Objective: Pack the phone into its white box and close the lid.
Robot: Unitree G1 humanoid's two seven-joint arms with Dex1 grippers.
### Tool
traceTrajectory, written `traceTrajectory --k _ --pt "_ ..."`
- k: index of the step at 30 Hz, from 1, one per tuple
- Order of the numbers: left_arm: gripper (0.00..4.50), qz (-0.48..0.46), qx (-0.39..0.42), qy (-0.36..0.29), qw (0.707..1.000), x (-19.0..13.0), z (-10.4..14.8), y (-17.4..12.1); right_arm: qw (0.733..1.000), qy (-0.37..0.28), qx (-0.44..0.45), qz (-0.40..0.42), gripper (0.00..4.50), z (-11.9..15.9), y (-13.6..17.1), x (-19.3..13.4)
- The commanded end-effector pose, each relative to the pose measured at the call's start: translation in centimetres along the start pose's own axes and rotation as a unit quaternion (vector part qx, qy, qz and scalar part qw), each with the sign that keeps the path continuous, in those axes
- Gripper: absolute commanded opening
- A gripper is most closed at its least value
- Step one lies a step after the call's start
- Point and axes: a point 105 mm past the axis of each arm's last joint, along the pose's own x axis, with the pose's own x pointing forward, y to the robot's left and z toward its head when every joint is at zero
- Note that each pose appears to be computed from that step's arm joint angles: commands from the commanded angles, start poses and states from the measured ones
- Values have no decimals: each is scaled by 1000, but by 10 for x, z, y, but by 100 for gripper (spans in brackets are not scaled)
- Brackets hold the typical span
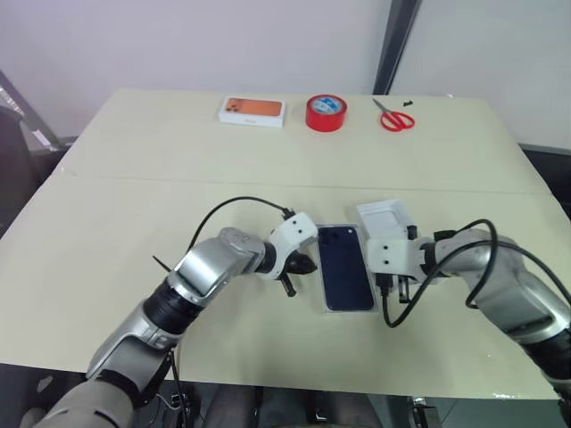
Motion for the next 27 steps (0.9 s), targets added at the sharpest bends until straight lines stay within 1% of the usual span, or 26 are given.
traceTrajectory --k 1,3,5,8,10,13,18,22,25,27 --pt "44 -6 19 -58 998 -24 19 -2 998 -44 30 -19 238 14 -6 -25" --pt "44 -6 31 -75 997 -33 21 -2 996 -59 57 -24 334 17 -7 -31" --pt "44 -12 59 -91 994 -44 17 -6 989 -68 130 -31 334 15 -9 -33" --pt "44 -24 114 -98 988 -53 10 -14 969 -56 234 -48 334 4 -11 -30" --pt "44 -35 154 -101 982 -57 8 -21 951 -47 302 -55 334 -1 -10 -27" --pt "44 -45 196 -114 973 -60 9 -28 925 -26 371 -78 334 -11 -14 -24" --pt "44 -58 212 -146 965 -61 13 -34 906 -2 415 -88 334 -19 -11 -16" --pt "44 -58 214 -149 963 -60 12 -34 898 7 431 -93 334 -22 -9 -9" --pt "44 -58 214 -150 963 -60 10 -33 893 11 440 -92 253 -24 -7 -6" --pt "44 -54 213 -148 964 -61 8 -32 892 10 443 -90 155 -23 -6 -5"
